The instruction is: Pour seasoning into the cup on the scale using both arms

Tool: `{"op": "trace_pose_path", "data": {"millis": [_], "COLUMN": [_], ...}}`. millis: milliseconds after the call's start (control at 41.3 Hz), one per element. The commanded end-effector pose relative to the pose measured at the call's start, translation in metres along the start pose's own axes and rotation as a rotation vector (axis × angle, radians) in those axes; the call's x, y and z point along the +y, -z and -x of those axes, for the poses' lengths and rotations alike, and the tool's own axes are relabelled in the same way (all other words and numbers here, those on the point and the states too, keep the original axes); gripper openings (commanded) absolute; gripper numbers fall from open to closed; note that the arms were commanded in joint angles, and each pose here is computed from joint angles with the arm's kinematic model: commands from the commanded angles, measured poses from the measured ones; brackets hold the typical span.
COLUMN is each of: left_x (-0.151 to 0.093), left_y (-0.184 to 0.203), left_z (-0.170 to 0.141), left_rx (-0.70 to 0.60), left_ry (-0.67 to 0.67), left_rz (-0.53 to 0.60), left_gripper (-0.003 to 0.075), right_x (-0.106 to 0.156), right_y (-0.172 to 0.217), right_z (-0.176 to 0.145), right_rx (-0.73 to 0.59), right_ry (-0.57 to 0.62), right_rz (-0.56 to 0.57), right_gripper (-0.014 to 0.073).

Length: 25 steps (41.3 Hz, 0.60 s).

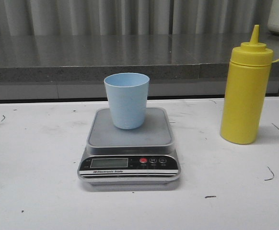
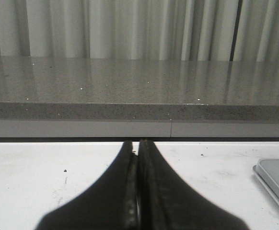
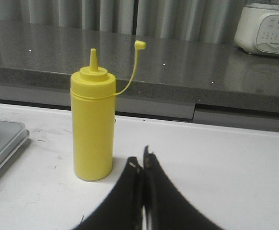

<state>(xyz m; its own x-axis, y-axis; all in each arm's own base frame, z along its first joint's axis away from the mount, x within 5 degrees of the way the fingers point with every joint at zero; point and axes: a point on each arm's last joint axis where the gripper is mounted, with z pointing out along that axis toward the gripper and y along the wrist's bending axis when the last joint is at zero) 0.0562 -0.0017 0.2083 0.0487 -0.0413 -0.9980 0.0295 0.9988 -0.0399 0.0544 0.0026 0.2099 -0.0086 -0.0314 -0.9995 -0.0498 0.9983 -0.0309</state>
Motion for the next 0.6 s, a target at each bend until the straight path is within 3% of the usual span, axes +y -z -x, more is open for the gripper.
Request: {"op": "trace_pose_path", "data": {"millis": [0, 218, 581], "left_x": [0.0001, 0.0001, 0.0001], "left_y": [0.001, 0.0009, 0.0009], "left_z": [0.0012, 0.0011, 0.0011], "left_rx": [-0.082, -0.08, -0.08], "left_ry": [0.006, 0.006, 0.006], "left_rz": [-0.005, -0.005, -0.005], "left_gripper": [-0.002, -0.002, -0.002], "right_x": [-0.0007, -0.0007, -0.0007], "right_y": [0.0016, -0.0001, 0.0], "right_z": [0.0094, 0.0009, 0.0012], "right_rx": [-0.155, -0.138, -0.141], "right_ry": [-0.001, -0.067, -0.059], "right_rz": [-0.014, -0.011, -0.012], "right_gripper": [-0.0066, -0.0066, -0.0066]}}
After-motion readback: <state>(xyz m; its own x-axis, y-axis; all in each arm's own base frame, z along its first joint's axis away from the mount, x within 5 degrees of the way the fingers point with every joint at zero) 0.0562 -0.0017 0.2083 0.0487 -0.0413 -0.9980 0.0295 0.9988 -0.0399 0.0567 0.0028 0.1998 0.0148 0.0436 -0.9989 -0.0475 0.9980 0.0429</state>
